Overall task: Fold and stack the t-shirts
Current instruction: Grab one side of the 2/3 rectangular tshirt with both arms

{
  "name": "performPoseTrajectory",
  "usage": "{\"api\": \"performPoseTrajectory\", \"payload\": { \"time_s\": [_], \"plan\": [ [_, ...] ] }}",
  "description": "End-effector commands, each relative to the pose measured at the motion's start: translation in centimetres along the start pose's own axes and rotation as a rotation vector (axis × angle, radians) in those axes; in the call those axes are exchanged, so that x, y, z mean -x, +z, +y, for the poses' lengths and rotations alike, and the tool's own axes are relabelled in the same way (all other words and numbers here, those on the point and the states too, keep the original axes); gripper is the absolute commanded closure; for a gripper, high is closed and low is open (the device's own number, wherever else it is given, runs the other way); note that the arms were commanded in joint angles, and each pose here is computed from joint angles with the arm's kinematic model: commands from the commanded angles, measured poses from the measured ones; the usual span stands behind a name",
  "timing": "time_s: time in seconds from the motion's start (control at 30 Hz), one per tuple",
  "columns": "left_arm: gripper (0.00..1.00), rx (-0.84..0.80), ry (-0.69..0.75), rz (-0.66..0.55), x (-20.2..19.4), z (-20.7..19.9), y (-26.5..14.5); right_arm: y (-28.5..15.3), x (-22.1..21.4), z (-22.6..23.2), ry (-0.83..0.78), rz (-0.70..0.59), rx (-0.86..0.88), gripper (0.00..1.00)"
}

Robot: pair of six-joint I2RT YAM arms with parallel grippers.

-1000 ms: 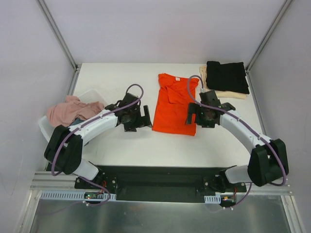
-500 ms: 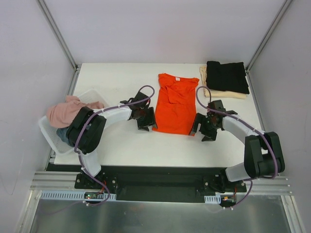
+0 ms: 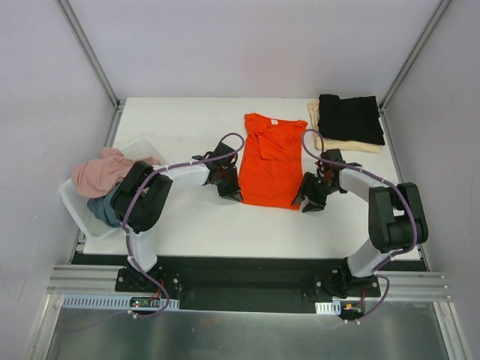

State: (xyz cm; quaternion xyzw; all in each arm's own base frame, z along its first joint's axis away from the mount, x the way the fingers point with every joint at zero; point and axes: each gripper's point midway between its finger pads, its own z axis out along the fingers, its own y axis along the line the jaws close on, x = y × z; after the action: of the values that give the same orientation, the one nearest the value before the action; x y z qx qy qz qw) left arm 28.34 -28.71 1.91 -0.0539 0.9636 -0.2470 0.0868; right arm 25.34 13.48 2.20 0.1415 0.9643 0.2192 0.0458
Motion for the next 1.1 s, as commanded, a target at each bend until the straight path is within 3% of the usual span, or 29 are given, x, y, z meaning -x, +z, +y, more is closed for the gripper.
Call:
{"api": "performPoseTrajectory", "payload": {
  "time_s": [0.0, 0.13, 0.3, 0.5, 0.6, 0.8, 0.93, 1.07],
  "plan": [
    [1.0, 0.066, 0.002, -0.004, -0.2, 1.6, 0.7, 1.4, 2.2, 0.9, -0.037, -0.04, 0.04, 0.51],
    [1.0, 0.065, 0.0, -0.007, -0.2, 1.5, 0.6, 1.6, 1.7, 1.1, -0.026, -0.023, 0.064, 0.67],
    [1.0, 0.066, -0.019, -0.006, -1.4, 2.2, -0.3, 0.7, -1.5, 1.3, -0.029, 0.045, 0.113, 0.99],
    [1.0, 0.022, 0.017, -0.018, -6.5, 2.9, -4.4, -2.3, -9.5, 1.6, -0.04, 0.24, 0.186, 0.99],
    [1.0, -0.066, 0.057, -0.079, -8.9, 1.7, -8.3, -5.0, -13.7, 2.3, -0.064, 0.339, 0.233, 0.99],
    [1.0, -0.097, 0.052, -0.138, -12.2, 1.6, -13.7, -10.8, -18.7, 3.4, -0.158, 0.454, 0.311, 0.99],
    [1.0, -0.143, 0.049, -0.203, -12.2, 1.1, -16.2, -13.9, -18.5, 5.3, -0.221, 0.427, 0.373, 0.99],
    [1.0, -0.135, 0.122, -0.328, -9.7, 0.2, -18.2, -14.2, -16.3, 6.3, -0.257, 0.369, 0.361, 0.99]
  ]
}}
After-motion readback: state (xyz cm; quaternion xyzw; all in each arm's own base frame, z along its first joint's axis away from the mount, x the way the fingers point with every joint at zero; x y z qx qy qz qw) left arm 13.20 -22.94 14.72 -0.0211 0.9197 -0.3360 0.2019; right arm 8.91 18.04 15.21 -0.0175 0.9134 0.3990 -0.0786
